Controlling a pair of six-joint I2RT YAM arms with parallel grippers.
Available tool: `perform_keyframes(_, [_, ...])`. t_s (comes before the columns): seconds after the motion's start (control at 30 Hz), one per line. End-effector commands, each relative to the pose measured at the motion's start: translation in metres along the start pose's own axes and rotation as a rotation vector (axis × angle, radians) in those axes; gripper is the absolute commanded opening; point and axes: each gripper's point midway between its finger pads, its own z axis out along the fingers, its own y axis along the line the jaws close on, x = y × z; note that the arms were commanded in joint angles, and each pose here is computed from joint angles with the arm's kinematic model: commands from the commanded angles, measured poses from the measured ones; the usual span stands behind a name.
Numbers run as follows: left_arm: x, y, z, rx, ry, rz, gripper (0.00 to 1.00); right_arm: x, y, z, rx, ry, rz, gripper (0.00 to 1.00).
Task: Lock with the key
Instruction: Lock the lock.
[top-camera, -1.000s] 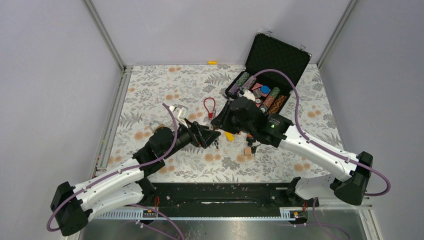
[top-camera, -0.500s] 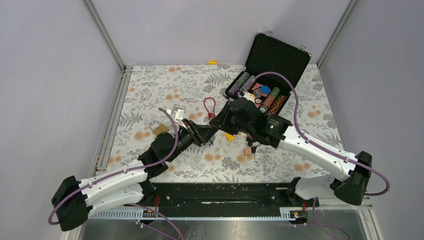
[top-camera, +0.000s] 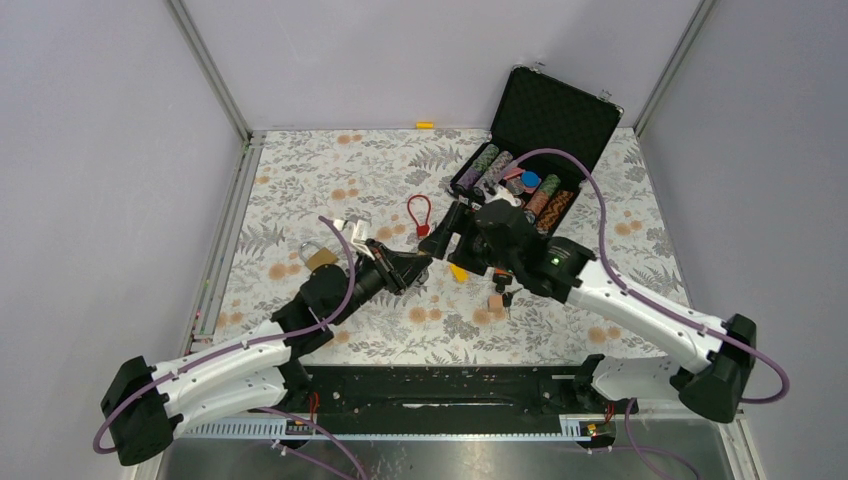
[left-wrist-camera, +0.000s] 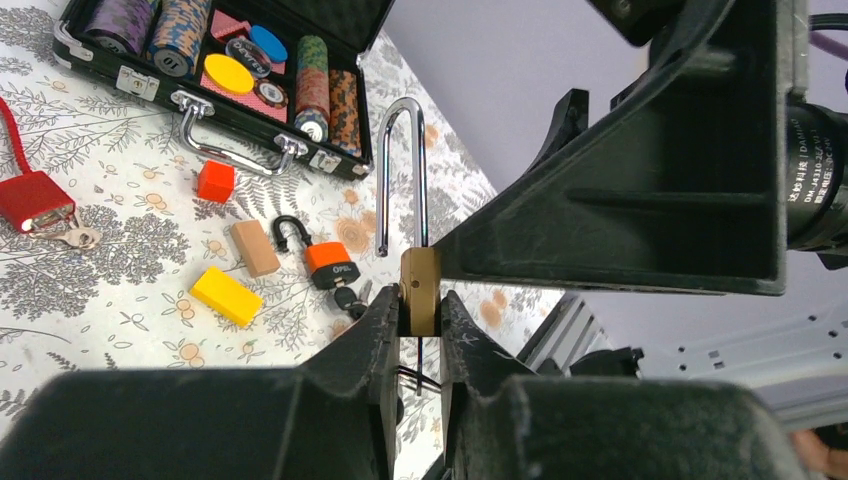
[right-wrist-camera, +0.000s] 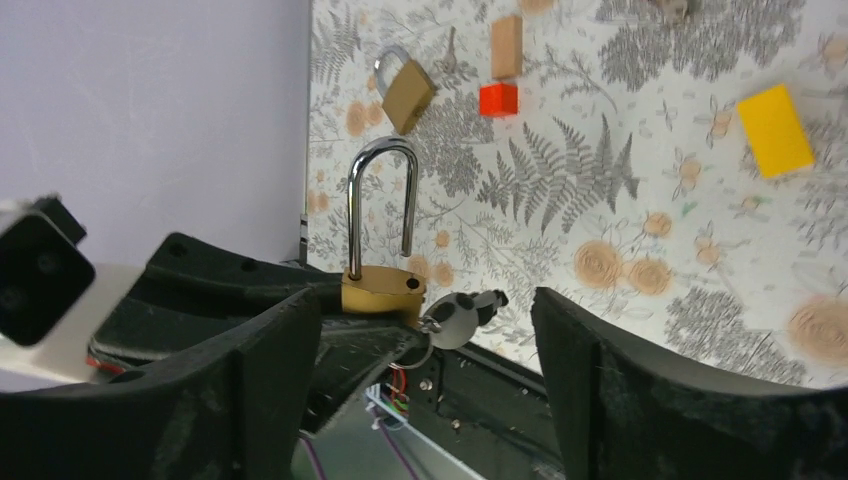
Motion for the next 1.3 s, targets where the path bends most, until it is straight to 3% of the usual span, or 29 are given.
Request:
perform_keyframes(0.0, [-0.031, -0.047, -0.003, 0.124, 0.012, 0.111, 0.0, -0.036, 0.019, -0.036, -0.219, -0.16, -0.153, 0.86])
perform_keyframes(0.2, [-0.024, -0.08, -0.014, 0.245, 0.186, 0.216, 0.0, -0.05, 0.022, -0.08, -0.357, -0.213, -0.413, 0.85])
perform_keyframes(0.3, [-0.032, -0.095, -0.021, 0.248, 0.244, 0.179, 0.0, -0.042, 0.027, -0.103, -0.411, -0.184, -0.531, 0.73])
perform_keyframes(0.43, [-0.033, -0.124, -0.033, 0.363, 0.311, 0.141, 0.0, -0.025, 0.035, -0.131, -0.52, -0.13, -0.664, 0.64])
perform_keyframes(0.77, [-0.026, -0.143, -0.044, 0.461, 0.427, 0.2, 0.0, -0.014, 0.058, -0.163, -0.659, -0.086, -0.75, 0.64])
perform_keyframes(0.97, [-0.029, -0.151, -0.049, 0.506, 0.433, 0.213, 0.0, -0.004, 0.053, -0.159, -0.67, -0.025, -0.8, 0.54])
perform_keyframes(1.13, [-0.029, -0.159, -0.057, 0.558, 0.447, 0.22, 0.0, -0.001, 0.05, -0.157, -0.688, -0.04, -0.858, 0.67])
perform_keyframes(1.27, [-0.028, -0.162, -0.062, 0.585, 0.46, 0.229, 0.0, 0.004, 0.049, -0.157, -0.723, -0.026, -0.895, 0.64])
